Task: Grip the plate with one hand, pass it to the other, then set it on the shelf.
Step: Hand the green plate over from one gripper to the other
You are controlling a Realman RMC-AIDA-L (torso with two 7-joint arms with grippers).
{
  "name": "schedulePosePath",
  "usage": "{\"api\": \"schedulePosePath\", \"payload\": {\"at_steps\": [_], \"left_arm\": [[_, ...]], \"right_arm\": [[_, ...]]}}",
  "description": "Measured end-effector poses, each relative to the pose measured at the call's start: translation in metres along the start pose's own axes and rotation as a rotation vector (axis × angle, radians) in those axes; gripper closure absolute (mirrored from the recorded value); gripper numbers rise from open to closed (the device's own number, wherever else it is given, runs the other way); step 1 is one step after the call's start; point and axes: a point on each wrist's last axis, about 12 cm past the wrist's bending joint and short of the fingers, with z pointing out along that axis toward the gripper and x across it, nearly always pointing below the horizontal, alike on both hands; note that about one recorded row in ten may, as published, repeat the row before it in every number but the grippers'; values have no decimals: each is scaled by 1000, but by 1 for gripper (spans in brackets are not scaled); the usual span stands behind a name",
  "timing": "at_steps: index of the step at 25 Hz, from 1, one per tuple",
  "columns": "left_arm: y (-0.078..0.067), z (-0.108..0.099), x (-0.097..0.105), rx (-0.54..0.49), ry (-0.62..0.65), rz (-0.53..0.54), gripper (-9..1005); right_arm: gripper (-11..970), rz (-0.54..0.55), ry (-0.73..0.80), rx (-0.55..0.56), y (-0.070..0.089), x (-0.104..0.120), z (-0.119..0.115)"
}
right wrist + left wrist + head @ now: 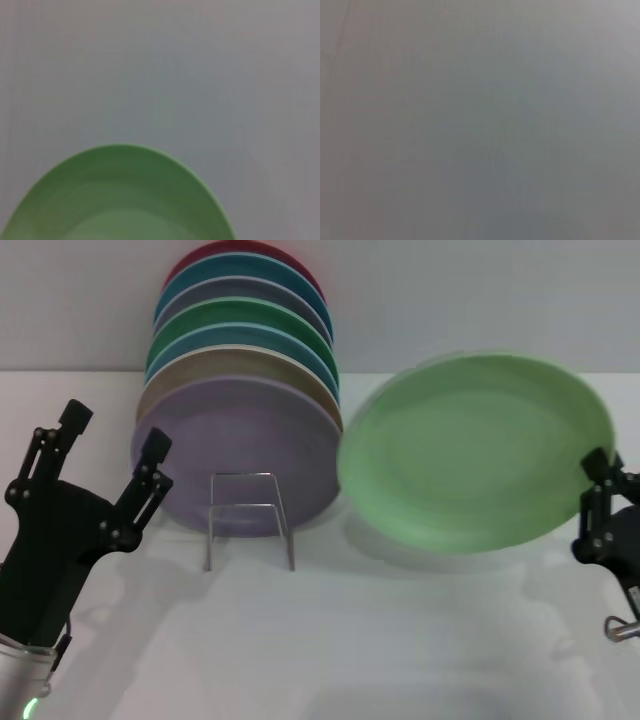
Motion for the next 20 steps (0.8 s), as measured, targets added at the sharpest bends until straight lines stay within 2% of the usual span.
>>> {"api": "schedulePosePath", "payload": {"at_steps": [1,2,3,6,14,16,20], "left_arm": [[0,-5,-2,-1,-7,-9,195],[0,-5,-2,-1,-7,-9,195],[-1,-8,-2,3,-6,-17,195],[-7,-14,-2,22,6,-26,195],[-19,-20,0,81,28,-33,195],[-25,-23,1,101,33,4,195],[-26,-24,1,108,36,20,195]], "right_arm": [[938,-10,-1,1,8,0,1],[938,-10,-1,1,8,0,1],[937,-15,1,-5,15,0,2],[937,-18,11,-18,20,1,-2],[936,-17,32,15,28,-1,-22],[936,-19,36,27,30,-2,-26],[936,-9,40,32,33,-3,-28]]}}
